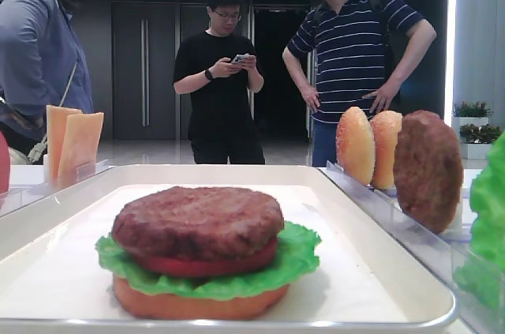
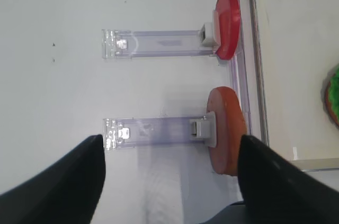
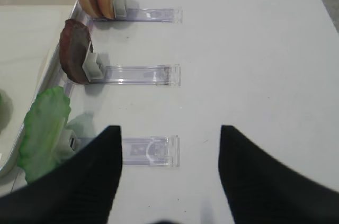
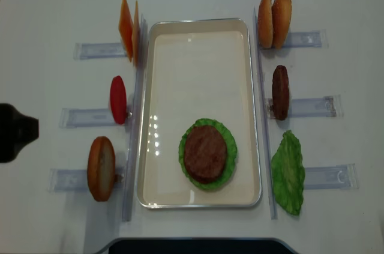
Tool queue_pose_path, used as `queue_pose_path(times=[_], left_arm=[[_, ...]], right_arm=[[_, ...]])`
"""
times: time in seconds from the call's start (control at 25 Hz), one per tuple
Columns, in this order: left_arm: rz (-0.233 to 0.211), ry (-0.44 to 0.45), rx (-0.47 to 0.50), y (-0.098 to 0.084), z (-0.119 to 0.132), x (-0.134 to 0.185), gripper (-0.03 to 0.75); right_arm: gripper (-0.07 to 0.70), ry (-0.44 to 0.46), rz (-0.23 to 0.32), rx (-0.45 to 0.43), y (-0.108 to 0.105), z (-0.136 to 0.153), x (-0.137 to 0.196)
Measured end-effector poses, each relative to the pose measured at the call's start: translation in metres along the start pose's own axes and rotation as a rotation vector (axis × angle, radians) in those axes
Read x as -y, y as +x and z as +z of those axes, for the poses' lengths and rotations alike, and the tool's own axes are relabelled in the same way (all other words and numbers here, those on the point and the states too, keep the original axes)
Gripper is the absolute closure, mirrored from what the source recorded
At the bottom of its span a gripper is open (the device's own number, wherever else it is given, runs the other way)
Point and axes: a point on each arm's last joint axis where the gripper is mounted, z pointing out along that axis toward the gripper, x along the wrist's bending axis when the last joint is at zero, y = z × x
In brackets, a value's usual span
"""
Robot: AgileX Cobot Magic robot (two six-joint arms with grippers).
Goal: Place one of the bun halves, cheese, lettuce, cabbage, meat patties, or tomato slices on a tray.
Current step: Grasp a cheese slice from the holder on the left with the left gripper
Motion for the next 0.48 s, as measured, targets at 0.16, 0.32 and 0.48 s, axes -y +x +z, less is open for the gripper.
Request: queue_pose_path(times=[0.16,0.32,0.48], left_arm=[[-0.003,0.033,0.001,0.001,0.007,-0.024,0.125],[0.002,0.049,-0.010,0.003,0.012,-0.048,0.125],[0.018,0.053,-0.041,0.007,0.018,-0.077,0.125]], right_arm=[[0.215,0.000,0.000,0.000,0.000,0.000,0.000],[0.215,0.000,0.000,0.000,0.000,0.000,0.000],[0.215,0.000,0.000,0.000,0.000,0.000,0.000]])
